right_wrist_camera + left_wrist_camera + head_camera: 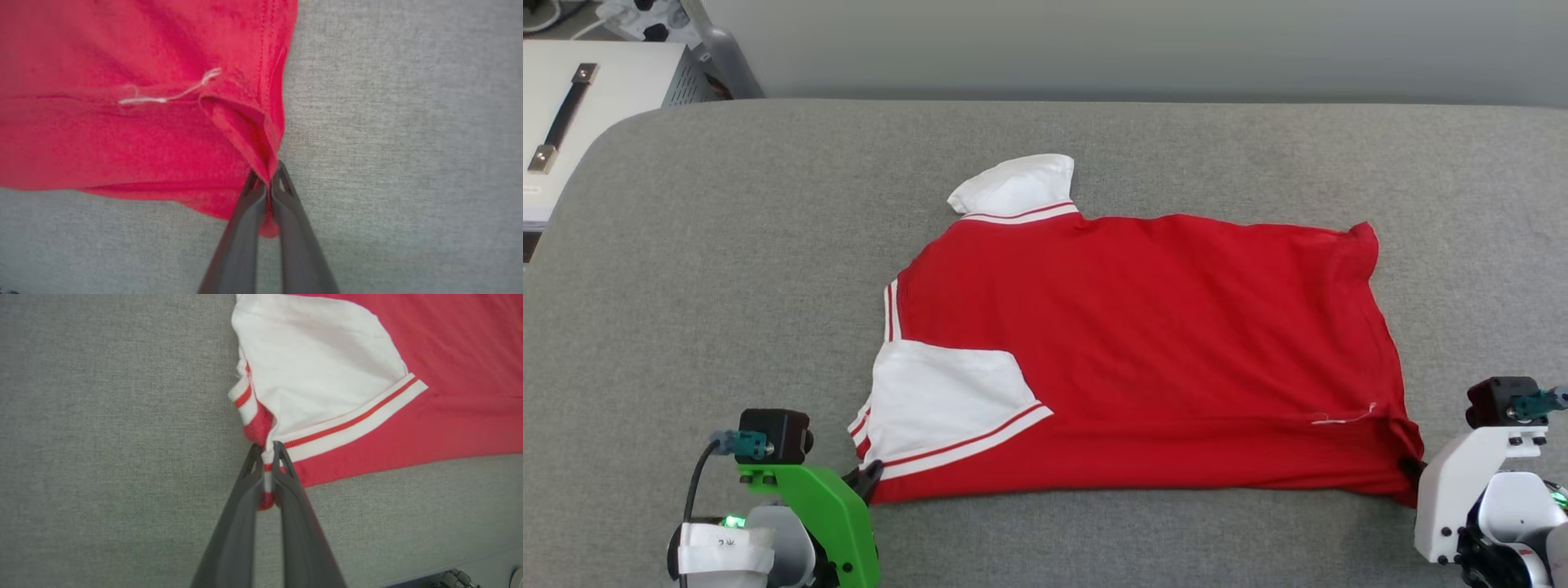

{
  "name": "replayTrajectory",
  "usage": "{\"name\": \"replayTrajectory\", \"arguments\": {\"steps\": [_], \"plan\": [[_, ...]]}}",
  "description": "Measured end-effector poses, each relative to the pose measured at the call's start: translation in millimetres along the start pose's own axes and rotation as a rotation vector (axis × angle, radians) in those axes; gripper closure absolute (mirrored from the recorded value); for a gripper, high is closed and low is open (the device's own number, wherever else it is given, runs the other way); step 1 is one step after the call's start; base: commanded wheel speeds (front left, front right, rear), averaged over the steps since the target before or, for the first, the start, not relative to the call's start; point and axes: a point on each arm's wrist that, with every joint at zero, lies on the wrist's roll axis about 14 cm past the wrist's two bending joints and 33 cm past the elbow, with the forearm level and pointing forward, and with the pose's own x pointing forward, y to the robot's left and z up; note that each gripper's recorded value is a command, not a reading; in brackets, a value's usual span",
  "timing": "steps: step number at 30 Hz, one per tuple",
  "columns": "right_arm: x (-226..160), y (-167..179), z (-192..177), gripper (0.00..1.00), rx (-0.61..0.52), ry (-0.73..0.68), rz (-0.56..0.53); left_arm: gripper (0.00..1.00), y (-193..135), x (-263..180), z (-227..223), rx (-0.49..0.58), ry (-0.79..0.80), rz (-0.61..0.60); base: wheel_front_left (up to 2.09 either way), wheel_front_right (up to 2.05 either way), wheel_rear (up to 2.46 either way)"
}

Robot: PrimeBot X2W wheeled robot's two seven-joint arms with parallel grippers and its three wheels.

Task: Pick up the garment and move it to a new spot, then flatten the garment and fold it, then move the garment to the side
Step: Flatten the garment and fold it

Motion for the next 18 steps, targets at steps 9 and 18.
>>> {"name": "replayTrajectory", "arguments": {"steps": [9,18], "plan": [[-34,-21,-14,1.00,0.026,-0.003,-0.062,1.00,-21,-9,-14,0.008,0.019,-0.055,0.00,0.00,0.00],[-56,-23,-38,1.00,0.068,0.022,-0.082,1.00,-27,-18,-43,0.009,0.088,-0.068,0.00,0.00,0.00]]}}
